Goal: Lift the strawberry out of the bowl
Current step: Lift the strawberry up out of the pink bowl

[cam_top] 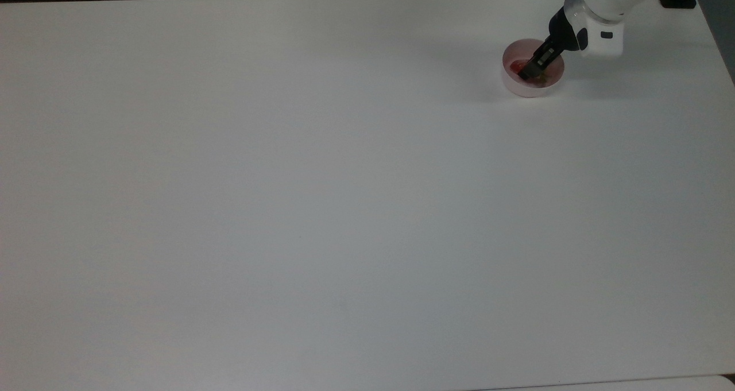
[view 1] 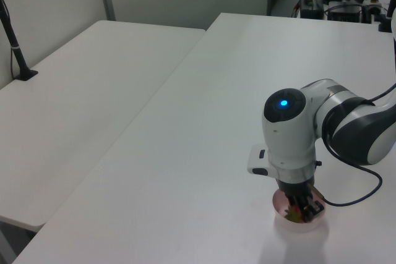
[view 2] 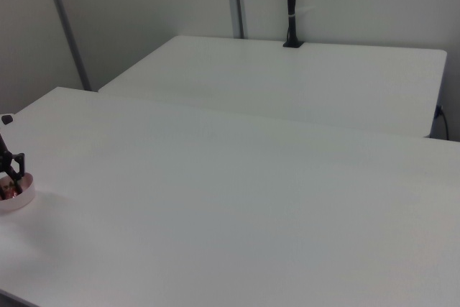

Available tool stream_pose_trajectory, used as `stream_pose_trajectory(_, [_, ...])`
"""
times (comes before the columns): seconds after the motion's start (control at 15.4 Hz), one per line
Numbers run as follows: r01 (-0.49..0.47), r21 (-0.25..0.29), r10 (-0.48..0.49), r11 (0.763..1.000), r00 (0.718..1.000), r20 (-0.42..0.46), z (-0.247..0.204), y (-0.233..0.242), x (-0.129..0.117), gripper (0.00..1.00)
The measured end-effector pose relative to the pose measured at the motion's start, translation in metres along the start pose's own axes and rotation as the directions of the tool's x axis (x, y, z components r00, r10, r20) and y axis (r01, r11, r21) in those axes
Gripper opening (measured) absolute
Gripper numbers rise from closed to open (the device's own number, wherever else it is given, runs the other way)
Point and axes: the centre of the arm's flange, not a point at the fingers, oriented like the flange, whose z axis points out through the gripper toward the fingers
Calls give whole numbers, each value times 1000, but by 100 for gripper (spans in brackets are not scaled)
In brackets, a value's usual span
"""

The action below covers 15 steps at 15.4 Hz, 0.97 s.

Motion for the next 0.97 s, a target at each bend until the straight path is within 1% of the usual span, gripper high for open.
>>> stream_pose_trajectory(0.06, [-1, 0, 1, 1000, 1000, -2, -1, 0, 0, 41])
stream_pose_trajectory(0.39, [-5, 0, 5, 1000, 1000, -7, -4, 3, 0, 41])
stream_pose_trajectory(0.52, [-9, -2, 9, 1000, 1000, -29, -16, 5, 0, 41])
stream_pose_trajectory(0.65, [-26, -6, 25, 1000, 997, -74, -49, 14, -4, 41])
stream_pose_trajectory(0.71, [-44, -8, 43, 999, 995, -87, -73, 24, -11, 41])
stream_pose_trajectory(0.84, [-94, 5, 94, 996, 988, -123, -122, 51, -33, 41])
stream_pose_trajectory(0.97, [-155, 23, 156, 988, 976, -151, -157, 86, -62, 41])
